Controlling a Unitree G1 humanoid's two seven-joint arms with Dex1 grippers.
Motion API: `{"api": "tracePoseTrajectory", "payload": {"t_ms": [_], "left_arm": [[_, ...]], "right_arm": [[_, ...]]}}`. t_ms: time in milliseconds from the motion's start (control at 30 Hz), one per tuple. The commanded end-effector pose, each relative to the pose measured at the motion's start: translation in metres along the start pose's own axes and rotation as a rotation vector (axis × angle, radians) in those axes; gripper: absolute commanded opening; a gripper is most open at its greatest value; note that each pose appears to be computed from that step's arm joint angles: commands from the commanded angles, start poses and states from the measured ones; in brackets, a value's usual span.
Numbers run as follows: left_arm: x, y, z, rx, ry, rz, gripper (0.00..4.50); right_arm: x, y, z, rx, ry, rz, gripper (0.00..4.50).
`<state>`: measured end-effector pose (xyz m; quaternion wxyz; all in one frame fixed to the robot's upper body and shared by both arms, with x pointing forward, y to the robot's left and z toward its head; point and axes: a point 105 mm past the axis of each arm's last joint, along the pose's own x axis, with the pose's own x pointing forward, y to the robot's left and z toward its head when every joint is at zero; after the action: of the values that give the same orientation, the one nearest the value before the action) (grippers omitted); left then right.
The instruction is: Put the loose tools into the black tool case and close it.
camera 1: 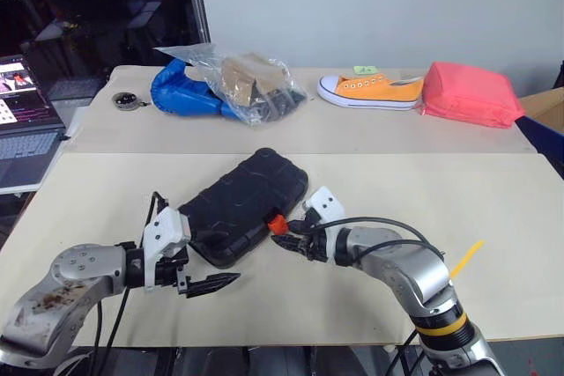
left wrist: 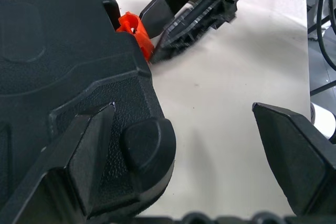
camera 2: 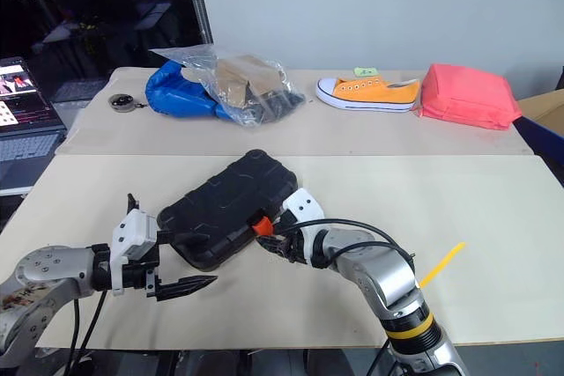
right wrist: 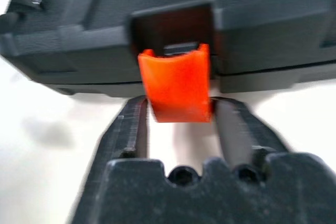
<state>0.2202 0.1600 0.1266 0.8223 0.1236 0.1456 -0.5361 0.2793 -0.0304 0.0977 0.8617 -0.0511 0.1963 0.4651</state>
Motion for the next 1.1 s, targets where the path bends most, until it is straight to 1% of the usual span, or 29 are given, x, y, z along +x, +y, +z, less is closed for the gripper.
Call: {"api": "tracePoseTrajectory", "payload": {"t_ms": [33,167,333,533,667,700,733,800,933,1067,1100], "left_arm": [[-0.001,-0.001,-0.005,-0.020,0.031,-0.002,4.50],[0.001,-0.001,-0.005,-0.019,0.033,-0.005,4.50],[0.002,-0.002,-0.005,-0.020,0.033,-0.011,4.50],[0.004,-0.003,-0.004,-0.021,0.028,-0.014,4.50],[0.004,-0.004,-0.004,-0.024,0.027,-0.009,4.50],[0.004,-0.004,-0.004,-0.026,0.026,-0.008,4.50],[0.004,-0.004,-0.004,-0.028,0.026,-0.005,4.50],[0.004,-0.004,-0.005,-0.030,0.025,-0.001,4.50],[0.003,-0.004,-0.007,-0.037,0.023,0.011,4.50],[0.001,-0.003,-0.011,-0.040,0.024,0.017,4.50],[0.001,-0.002,-0.012,-0.040,0.024,0.019,4.50]], "right_arm": [[-0.002,0.004,0.022,-0.069,-0.074,0.002,1.25],[-0.003,0.008,0.029,-0.099,-0.097,0.023,1.24],[0.011,0.008,0.030,-0.146,-0.079,0.056,1.24],[0.025,0.002,0.020,-0.289,0.011,0.084,1.23],[0.029,0.003,0.012,-0.298,0.043,0.125,1.22],[0.029,0.005,0.011,-0.292,0.042,0.142,2.22],[0.029,0.006,0.011,-0.291,0.033,0.149,2.43],[0.025,0.005,0.015,-0.282,0.004,0.145,3.08],[0.005,-0.002,0.020,-0.252,-0.010,0.152,3.08],[-0.011,-0.015,0.015,-0.233,0.017,0.123,3.08],[-0.013,-0.018,0.014,-0.223,0.022,0.109,2.84]]}}
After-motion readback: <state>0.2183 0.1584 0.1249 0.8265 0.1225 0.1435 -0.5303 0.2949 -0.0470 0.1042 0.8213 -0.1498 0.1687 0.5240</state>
